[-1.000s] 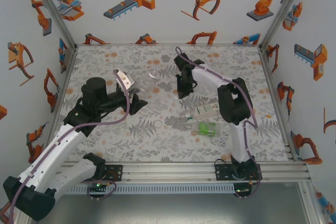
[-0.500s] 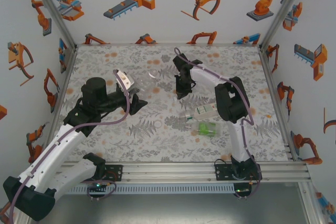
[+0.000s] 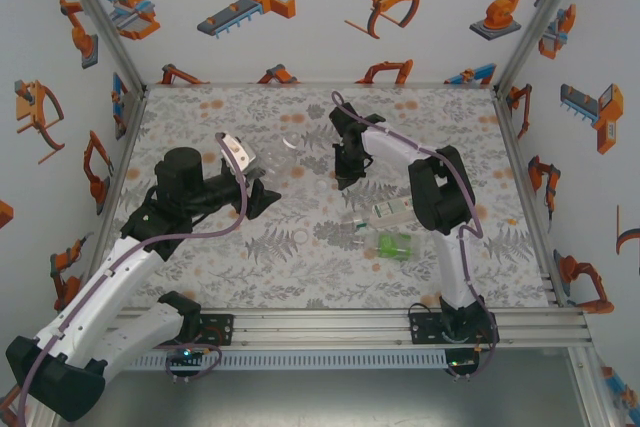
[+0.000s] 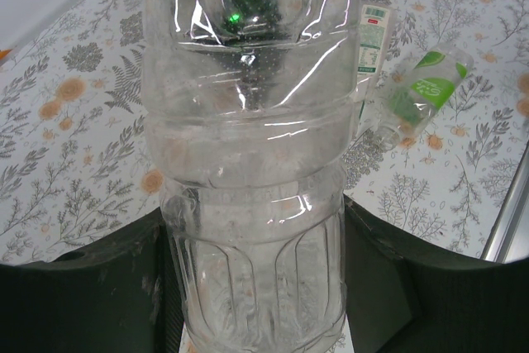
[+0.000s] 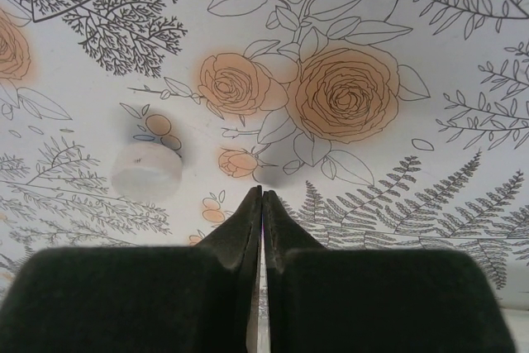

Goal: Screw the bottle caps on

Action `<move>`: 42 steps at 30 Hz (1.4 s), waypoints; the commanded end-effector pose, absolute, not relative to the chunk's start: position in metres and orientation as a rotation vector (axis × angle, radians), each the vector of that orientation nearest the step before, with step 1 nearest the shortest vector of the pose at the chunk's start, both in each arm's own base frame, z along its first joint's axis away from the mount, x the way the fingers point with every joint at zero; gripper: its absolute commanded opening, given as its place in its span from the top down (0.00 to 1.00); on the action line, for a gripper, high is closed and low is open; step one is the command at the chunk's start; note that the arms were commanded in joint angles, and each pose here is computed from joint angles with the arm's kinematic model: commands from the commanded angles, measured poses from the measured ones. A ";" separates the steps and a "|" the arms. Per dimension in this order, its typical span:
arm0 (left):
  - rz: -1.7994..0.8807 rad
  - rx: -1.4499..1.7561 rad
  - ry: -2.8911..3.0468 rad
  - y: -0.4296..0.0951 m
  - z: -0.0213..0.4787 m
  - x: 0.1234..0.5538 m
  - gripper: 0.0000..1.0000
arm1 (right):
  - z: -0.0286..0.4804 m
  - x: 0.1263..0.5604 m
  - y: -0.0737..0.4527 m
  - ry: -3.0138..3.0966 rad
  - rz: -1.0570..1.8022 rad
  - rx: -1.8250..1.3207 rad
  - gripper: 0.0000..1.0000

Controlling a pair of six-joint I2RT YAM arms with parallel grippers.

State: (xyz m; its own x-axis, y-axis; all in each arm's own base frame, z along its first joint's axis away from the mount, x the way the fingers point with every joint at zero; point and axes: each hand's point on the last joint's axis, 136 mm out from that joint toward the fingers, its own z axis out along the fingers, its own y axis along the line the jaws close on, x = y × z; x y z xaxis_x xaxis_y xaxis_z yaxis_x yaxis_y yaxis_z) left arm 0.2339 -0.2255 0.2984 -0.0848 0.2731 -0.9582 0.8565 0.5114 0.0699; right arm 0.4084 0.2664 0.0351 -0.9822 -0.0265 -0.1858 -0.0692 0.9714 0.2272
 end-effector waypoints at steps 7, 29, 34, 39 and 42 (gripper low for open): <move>-0.642 0.953 1.601 -0.221 0.311 0.234 1.00 | 0.069 0.411 0.291 2.873 0.446 -0.106 0.78; -0.634 0.955 1.605 -0.216 0.314 0.232 1.00 | 0.043 0.438 0.303 2.888 0.364 -0.112 0.77; -0.633 0.954 1.607 -0.215 0.313 0.231 1.00 | 0.041 0.440 0.305 2.886 0.365 -0.112 0.83; -0.633 0.951 1.607 -0.214 0.314 0.231 1.00 | 0.039 0.439 0.304 2.892 0.364 -0.111 0.92; -0.632 0.952 1.609 -0.214 0.313 0.231 1.00 | 0.043 0.438 0.305 2.891 0.382 -0.109 0.97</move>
State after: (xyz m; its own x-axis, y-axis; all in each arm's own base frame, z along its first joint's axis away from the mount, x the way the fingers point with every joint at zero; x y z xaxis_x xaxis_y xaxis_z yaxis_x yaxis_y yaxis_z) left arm 0.2337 -0.2159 0.2998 -0.0936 0.2726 -0.9576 0.8422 0.5347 0.0699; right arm 0.4384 0.3065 0.0399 -0.9701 -0.0517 -0.2369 -0.1131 0.9607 0.2534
